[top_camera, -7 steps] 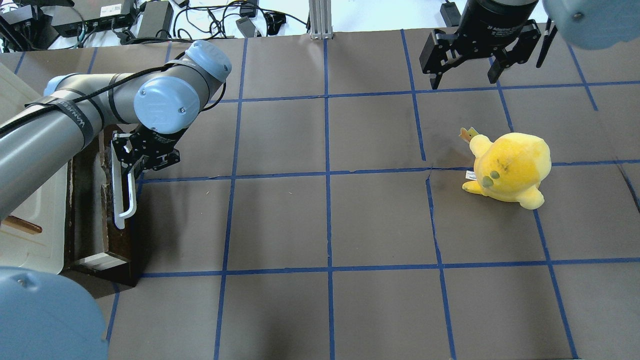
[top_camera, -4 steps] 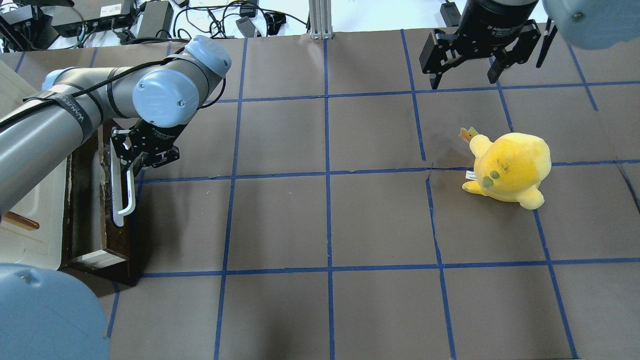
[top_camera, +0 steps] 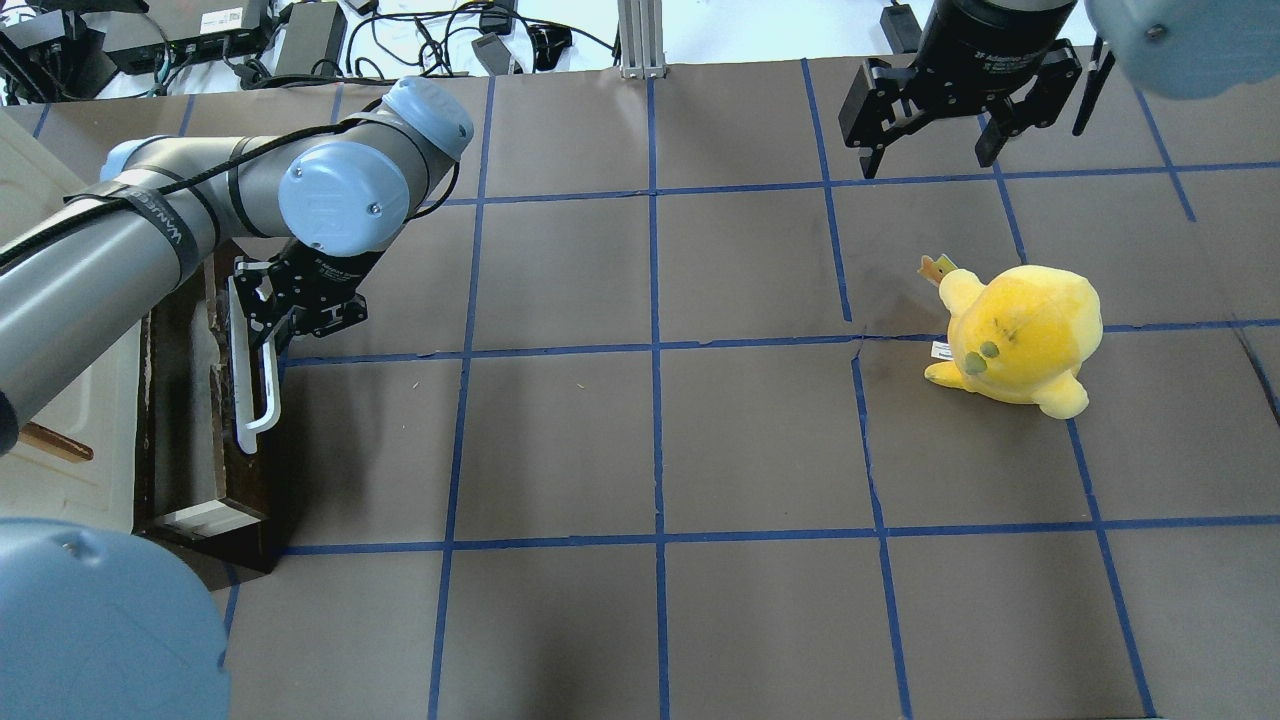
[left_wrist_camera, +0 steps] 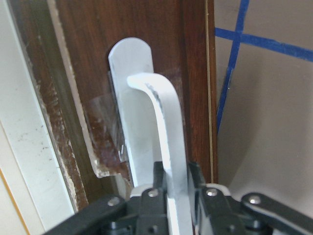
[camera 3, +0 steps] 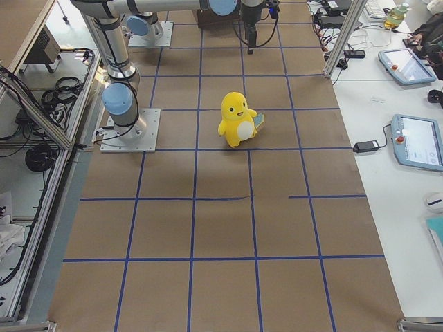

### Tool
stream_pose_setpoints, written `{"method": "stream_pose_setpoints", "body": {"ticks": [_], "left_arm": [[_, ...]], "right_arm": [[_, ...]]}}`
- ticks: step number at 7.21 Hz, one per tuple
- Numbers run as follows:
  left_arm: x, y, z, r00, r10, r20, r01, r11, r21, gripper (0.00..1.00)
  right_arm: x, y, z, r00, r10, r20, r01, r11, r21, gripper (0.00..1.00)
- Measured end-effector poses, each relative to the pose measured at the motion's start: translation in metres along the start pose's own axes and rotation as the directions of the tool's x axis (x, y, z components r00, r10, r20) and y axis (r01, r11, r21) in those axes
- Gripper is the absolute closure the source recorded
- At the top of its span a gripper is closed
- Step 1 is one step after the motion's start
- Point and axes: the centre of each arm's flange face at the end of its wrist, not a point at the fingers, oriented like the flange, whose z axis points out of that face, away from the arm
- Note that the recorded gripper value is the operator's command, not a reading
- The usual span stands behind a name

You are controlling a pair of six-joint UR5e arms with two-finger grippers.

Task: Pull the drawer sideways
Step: 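Keep pulling the drawer outward with the left gripper along the table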

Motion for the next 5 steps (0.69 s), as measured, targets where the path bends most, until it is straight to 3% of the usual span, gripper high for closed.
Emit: {"method": "stream_pose_setpoints", "body": {"ticks": [5], "left_arm": [[-0.0036,0.0030,-0.0003,1.000,0.013,0.014,-0.013,1.000,0.006,1.00]], "right_arm": [[-0.0001,0.0000,0.0000,1.000,0.000,0.001,0.000,1.000,0.000,0.00]]}}
